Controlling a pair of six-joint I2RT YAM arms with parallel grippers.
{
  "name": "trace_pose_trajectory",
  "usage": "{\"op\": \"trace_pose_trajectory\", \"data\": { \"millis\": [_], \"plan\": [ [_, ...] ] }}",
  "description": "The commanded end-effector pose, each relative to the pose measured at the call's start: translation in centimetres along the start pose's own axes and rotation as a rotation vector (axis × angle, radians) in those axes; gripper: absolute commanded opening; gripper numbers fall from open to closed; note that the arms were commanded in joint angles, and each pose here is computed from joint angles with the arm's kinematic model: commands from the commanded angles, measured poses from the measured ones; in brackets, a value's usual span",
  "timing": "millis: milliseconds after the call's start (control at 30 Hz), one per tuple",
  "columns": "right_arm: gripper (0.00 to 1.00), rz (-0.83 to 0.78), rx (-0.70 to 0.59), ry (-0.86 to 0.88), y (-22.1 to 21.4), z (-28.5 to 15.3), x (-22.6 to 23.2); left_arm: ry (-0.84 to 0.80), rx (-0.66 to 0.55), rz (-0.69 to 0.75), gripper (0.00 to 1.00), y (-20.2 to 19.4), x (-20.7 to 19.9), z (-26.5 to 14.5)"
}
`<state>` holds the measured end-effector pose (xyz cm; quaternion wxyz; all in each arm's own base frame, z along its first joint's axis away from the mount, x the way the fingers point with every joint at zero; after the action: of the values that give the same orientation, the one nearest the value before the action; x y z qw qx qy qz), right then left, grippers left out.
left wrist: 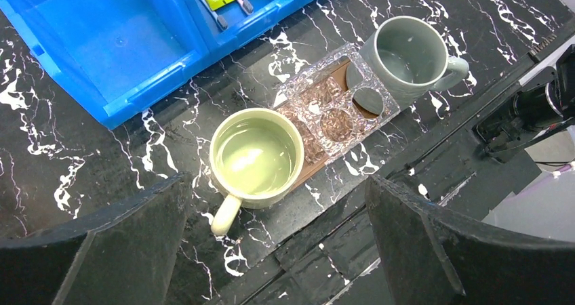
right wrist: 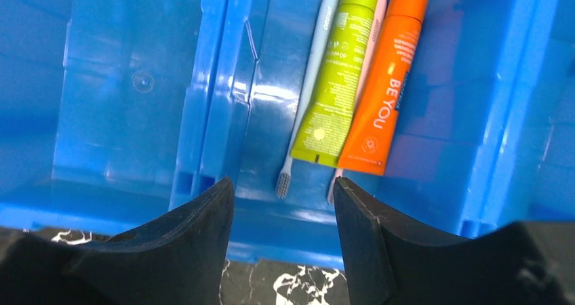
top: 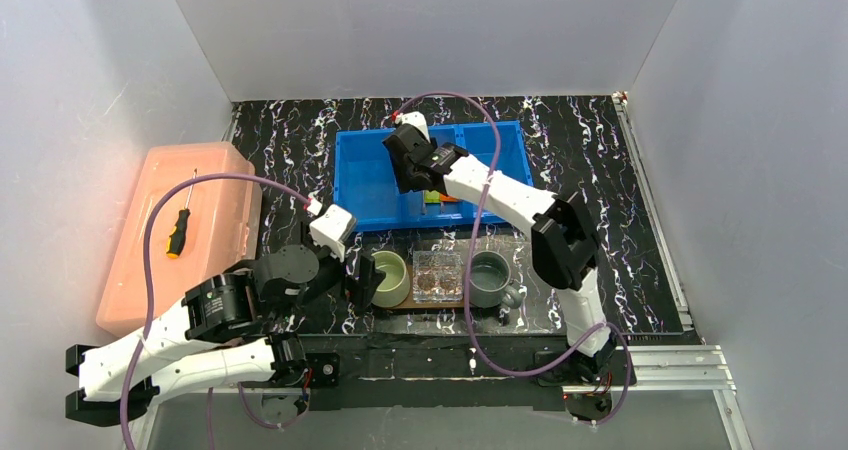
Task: Prepare toiletry sets of a toothbrush and toothpaste on the tray
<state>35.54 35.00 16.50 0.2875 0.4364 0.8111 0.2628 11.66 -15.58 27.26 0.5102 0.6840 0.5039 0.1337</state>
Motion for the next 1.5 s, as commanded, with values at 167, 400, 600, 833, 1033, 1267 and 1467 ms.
{"op": "trace_pose_trajectory", "data": {
  "millis": [167,400,600,833,1033,1267,1467],
  "plan": [
    [0.62,0.075,0.011,-0.041,1.2,3.5,-1.4,0.025,-0.054,-0.007,0.98,-0.1,1.2,-0.1],
    [0.62,0.092,0.05,-0.076,0.5,6.0,-2.4,0.007,-0.025,-0.004,0.98,-0.5,0.8,0.0],
    [0.62,0.124,0.065,-0.064,0.2,7.9,-2.8,0.011,-0.018,-0.004,0.98,-0.7,1.0,0.0],
    [0.62,0.149,0.083,-0.075,-0.3,10.8,-3.3,0.029,-0.007,0.001,0.98,-0.9,1.2,0.1],
    [0.58,0.163,0.108,-0.045,-1.4,12.8,-3.2,0.037,0.008,0.015,0.98,-1.1,1.1,0.4],
    [0.42,0.163,0.121,-0.018,-1.9,13.2,-2.8,0.046,0.01,0.019,0.98,-1.1,1.2,0.4],
    [0.31,0.164,0.115,-0.007,-1.6,12.8,-2.8,0.049,0.007,0.02,0.98,-1.1,1.3,0.4]
  ]
}}
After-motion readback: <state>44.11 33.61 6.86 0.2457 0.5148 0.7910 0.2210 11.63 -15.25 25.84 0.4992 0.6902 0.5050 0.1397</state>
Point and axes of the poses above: each gripper's point midway between its finger pads, its own z axis out along the fingers, its own x axis along the line the jaws close on, y = z × x, the point moved 3 cm from there along -z, back along the fingers, and after that the axes turned 15 degrees about -z, right-handed, at the moved point
